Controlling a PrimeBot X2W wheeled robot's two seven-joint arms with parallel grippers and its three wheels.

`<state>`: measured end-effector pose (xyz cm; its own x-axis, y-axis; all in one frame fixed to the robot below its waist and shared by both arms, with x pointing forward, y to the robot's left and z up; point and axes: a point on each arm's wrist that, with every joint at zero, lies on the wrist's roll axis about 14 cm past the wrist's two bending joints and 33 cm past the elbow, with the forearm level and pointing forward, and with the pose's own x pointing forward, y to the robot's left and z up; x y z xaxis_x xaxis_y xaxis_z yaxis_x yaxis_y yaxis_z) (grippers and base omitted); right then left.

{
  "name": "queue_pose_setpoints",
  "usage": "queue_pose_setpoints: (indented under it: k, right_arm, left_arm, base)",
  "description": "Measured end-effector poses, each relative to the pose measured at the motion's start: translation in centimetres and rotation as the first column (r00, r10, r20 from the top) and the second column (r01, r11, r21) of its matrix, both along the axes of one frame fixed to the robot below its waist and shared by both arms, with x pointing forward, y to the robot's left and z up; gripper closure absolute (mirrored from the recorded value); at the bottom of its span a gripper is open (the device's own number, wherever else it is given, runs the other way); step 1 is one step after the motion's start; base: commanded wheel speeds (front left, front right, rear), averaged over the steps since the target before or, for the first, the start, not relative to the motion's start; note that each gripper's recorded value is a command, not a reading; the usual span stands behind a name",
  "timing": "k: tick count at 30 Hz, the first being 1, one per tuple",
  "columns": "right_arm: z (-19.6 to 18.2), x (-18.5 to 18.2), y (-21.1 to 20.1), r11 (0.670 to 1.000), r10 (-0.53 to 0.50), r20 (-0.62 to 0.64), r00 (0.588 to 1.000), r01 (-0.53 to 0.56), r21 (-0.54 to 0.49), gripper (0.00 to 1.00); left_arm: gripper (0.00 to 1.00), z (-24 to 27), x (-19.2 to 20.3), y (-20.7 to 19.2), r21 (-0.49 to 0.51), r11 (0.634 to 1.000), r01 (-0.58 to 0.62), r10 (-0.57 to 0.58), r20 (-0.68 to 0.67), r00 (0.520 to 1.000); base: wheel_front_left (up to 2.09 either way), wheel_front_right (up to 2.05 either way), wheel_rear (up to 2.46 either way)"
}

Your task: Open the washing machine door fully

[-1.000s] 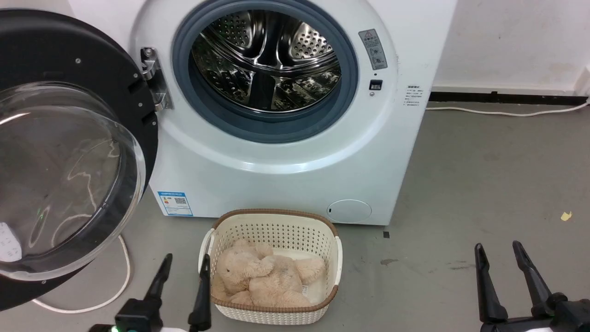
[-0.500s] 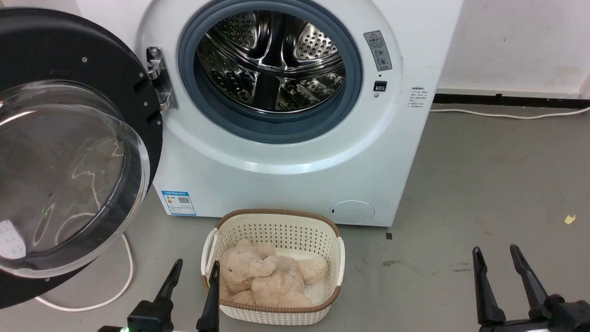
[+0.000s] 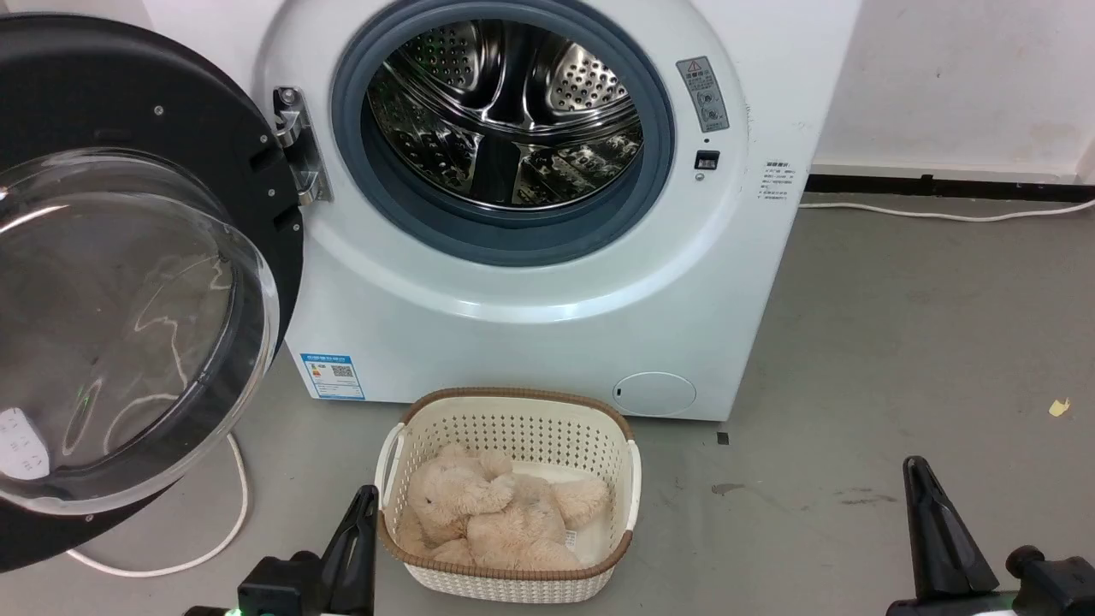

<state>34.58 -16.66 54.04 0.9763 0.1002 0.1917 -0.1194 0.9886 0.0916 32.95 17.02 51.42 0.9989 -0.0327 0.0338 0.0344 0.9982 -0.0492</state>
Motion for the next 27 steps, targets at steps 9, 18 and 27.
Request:
queue_pose_setpoints:
  k: [9, 18, 27]
  right_arm:
    - [-0.21, 0.06, 0.00, 1.000, 0.000, -0.016, 1.000, 0.000, -0.005, 1.00]
    - [-0.50, 0.09, 0.04, 1.000, 0.001, -0.035, 0.999, -0.002, -0.015, 1.00]
    - [-0.70, 0.26, 0.09, 1.000, 0.002, -0.051, 0.999, -0.004, -0.026, 1.00]
  left_arm:
    - [1.00, 0.01, 0.22, 0.02, 0.001, 1.000, 0.000, 0.000, -0.004, 1.000]
    - [1.00, 0.12, 0.49, 0.03, 0.010, 1.000, -0.002, 0.002, -0.002, 1.000]
    - [1.00, 0.13, 0.76, 0.11, 0.017, 1.000, -0.004, 0.004, -0.008, 1.000]
  base:
    - [0.00, 0.00, 0.00]
    - [0.00, 0.00, 0.00]
    - [0.00, 0.00, 0.00]
